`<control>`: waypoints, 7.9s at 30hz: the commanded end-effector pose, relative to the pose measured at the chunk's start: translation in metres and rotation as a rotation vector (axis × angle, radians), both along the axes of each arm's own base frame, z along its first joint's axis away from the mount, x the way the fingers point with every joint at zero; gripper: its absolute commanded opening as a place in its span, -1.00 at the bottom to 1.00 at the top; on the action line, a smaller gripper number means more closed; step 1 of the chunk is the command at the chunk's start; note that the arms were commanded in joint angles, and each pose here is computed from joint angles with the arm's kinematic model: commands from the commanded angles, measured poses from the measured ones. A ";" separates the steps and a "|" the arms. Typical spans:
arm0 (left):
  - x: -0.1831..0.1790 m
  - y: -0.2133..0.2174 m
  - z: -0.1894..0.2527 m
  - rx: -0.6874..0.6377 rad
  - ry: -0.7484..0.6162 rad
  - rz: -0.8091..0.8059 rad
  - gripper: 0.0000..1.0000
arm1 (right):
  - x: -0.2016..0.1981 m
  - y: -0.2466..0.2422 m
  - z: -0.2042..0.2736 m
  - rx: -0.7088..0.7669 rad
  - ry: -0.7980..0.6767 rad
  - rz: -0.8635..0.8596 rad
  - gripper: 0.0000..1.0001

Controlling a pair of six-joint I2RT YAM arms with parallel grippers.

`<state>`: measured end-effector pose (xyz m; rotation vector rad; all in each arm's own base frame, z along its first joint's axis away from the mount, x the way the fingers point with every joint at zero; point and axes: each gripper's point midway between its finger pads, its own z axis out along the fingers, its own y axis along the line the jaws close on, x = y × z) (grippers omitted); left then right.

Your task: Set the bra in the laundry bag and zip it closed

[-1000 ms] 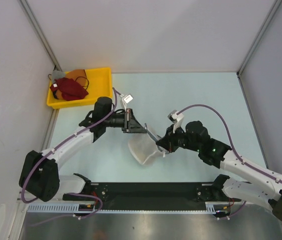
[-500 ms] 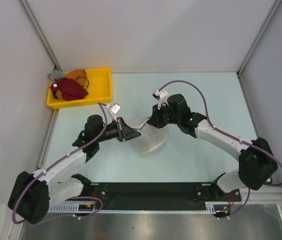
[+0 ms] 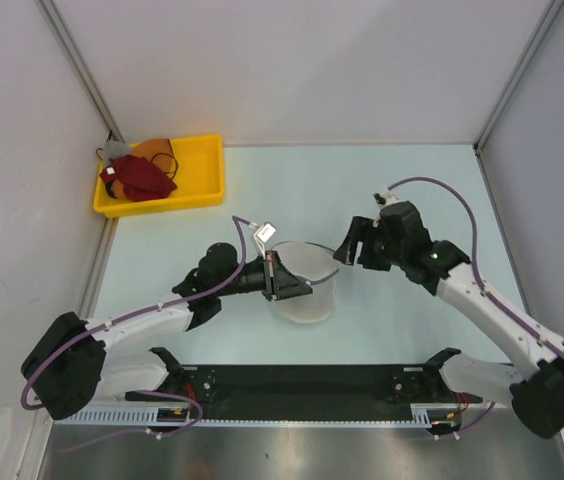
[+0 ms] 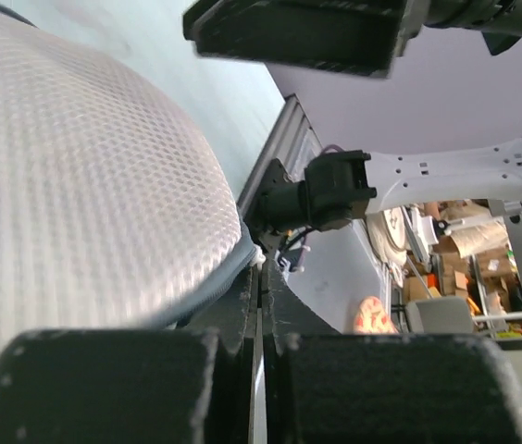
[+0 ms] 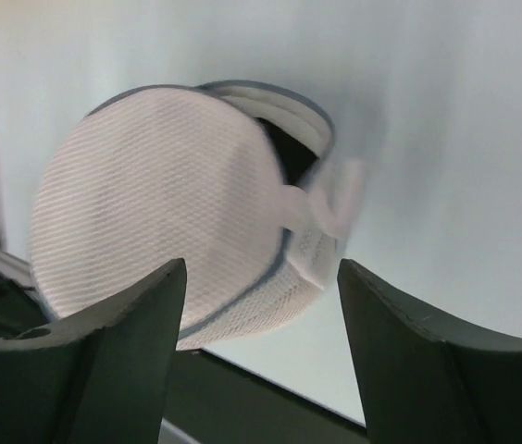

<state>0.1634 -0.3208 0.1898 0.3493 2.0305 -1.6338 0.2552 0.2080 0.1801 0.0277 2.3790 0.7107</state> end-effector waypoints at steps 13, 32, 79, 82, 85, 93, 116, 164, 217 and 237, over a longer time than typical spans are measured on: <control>-0.026 -0.036 0.012 -0.077 -0.027 -0.101 -1.00 | -0.086 -0.002 0.018 0.728 0.306 -0.465 0.47; -0.038 -0.039 -0.001 -0.049 -0.004 -0.121 -1.00 | -0.073 0.020 -0.019 0.737 0.352 -0.522 -0.56; -0.017 -0.044 -0.019 -0.004 0.059 -0.095 -1.00 | 0.004 -0.047 -0.026 0.157 0.209 -0.187 0.65; -0.020 -0.044 -0.019 -0.007 0.060 -0.103 -1.00 | -0.023 -0.030 -0.020 0.325 0.214 -0.194 0.69; -0.021 -0.044 -0.019 -0.009 0.060 -0.105 -1.00 | -0.041 -0.004 -0.011 0.523 0.212 -0.180 0.66; -0.028 -0.045 -0.022 -0.004 0.072 -0.118 -0.99 | -0.043 0.019 -0.016 0.613 0.180 -0.216 0.14; 0.036 0.042 -0.044 0.151 0.058 0.087 -1.00 | 0.006 -0.024 -0.041 0.463 0.182 -0.100 -1.00; -0.026 -0.040 -0.018 0.046 0.094 -0.087 -1.00 | -0.032 0.030 -0.025 0.609 0.149 -0.127 -0.39; -0.008 -0.018 -0.031 0.095 0.097 -0.021 -1.00 | -0.027 0.026 -0.016 0.436 0.203 0.038 0.47; -0.008 0.035 -0.066 0.171 0.148 0.081 -1.00 | -0.019 0.035 -0.049 0.549 0.249 0.049 -1.00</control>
